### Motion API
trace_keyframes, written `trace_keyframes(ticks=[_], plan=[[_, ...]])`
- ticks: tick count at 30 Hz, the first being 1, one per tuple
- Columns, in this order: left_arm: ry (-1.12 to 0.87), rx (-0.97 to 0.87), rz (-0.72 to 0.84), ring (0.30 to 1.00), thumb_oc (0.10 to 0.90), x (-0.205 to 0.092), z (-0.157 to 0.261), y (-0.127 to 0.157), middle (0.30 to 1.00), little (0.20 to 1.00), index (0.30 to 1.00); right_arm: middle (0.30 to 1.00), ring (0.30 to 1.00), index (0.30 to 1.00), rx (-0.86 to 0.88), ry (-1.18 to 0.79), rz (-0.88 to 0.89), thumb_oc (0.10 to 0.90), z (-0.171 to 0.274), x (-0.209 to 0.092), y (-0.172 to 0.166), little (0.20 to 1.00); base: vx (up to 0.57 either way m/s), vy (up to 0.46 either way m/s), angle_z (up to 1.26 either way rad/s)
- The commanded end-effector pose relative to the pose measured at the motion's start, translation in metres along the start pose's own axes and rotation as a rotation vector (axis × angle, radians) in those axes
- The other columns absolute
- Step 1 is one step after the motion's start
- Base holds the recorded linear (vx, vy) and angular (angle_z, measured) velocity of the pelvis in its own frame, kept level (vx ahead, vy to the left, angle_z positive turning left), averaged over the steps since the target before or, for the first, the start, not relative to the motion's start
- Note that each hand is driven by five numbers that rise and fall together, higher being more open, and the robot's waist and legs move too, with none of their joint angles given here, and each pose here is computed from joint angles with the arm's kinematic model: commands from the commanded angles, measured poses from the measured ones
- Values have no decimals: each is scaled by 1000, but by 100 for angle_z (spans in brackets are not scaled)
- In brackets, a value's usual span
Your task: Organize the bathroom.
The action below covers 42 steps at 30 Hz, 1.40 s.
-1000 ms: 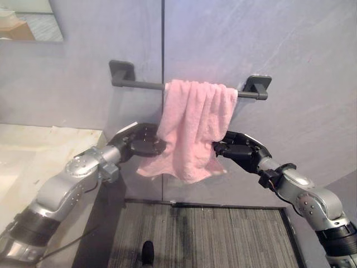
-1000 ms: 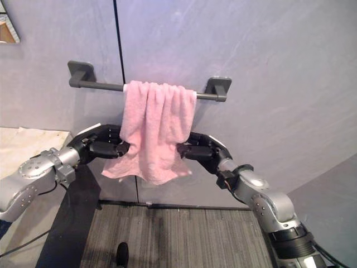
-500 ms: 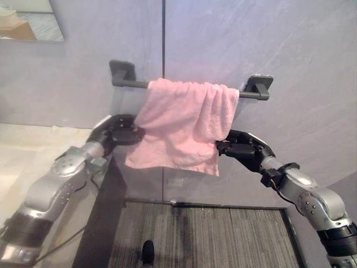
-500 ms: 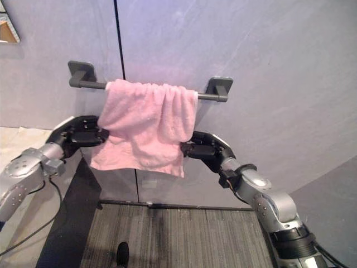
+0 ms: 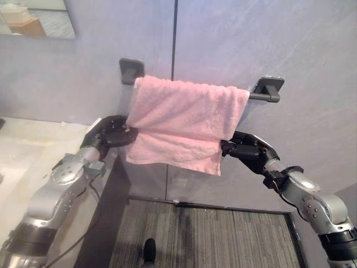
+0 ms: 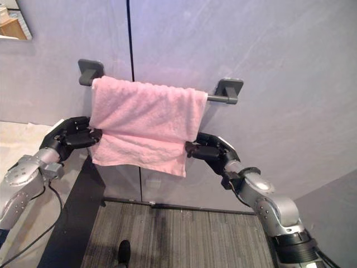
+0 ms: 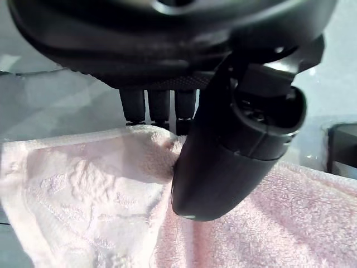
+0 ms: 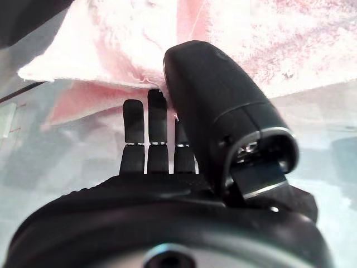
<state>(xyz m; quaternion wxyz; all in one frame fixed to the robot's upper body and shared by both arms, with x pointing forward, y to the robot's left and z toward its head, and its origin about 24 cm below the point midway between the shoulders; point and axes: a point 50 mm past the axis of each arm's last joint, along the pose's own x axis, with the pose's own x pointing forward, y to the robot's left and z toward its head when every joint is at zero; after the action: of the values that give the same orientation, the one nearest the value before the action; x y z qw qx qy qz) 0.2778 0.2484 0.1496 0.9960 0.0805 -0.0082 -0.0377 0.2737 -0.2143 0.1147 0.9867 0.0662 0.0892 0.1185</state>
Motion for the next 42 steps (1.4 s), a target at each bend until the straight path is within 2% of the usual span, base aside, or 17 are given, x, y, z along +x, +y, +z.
trace_keyframes(ticks=[1,6,14,15,16,17,19,20,21,23,36,42], plan=[[-167,62,110,300,400,-1,23,16,300,300,300,300,300,300,-55,-203,-131,400,31,-8,-12,300,0,0,0],[-135,73,106,300,400,1,19,11,300,300,300,300,300,300,-53,-191,-191,400,27,-9,-15,300,0,0,0],[-115,80,91,300,400,4,19,9,300,300,300,300,300,300,-52,-198,-194,400,26,-7,-13,300,0,0,0],[-112,83,86,300,400,4,19,9,300,300,300,434,434,434,-58,-203,-186,489,26,-7,-12,434,0,0,0],[-111,83,85,300,400,4,19,8,300,300,300,639,639,639,-60,-205,-185,626,26,-7,-12,639,0,0,0],[-108,86,79,300,400,4,18,7,300,300,300,900,900,900,-61,-208,-182,800,26,-6,-11,900,0,0,0],[-107,85,75,300,400,5,18,6,300,300,300,900,900,900,-65,-212,-182,800,26,-6,-11,900,0,0,0],[-105,86,73,349,433,5,18,6,349,349,349,900,900,900,-67,-213,-181,800,26,-6,-11,900,0,0,0],[-103,90,68,498,532,5,18,6,498,498,498,900,900,900,-70,-214,-182,800,27,-5,-10,900,0,0,0],[-85,107,51,900,800,6,16,5,900,900,900,900,900,900,-70,-219,-190,800,28,-5,-11,900,0,0,0],[-35,195,-9,900,800,7,16,5,900,900,900,900,900,900,-59,-237,-190,800,30,-5,-8,900,0,0,0],[43,224,-133,900,800,5,8,0,900,900,900,900,900,900,-65,-239,-206,800,29,-7,-9,900,0,0,0]])
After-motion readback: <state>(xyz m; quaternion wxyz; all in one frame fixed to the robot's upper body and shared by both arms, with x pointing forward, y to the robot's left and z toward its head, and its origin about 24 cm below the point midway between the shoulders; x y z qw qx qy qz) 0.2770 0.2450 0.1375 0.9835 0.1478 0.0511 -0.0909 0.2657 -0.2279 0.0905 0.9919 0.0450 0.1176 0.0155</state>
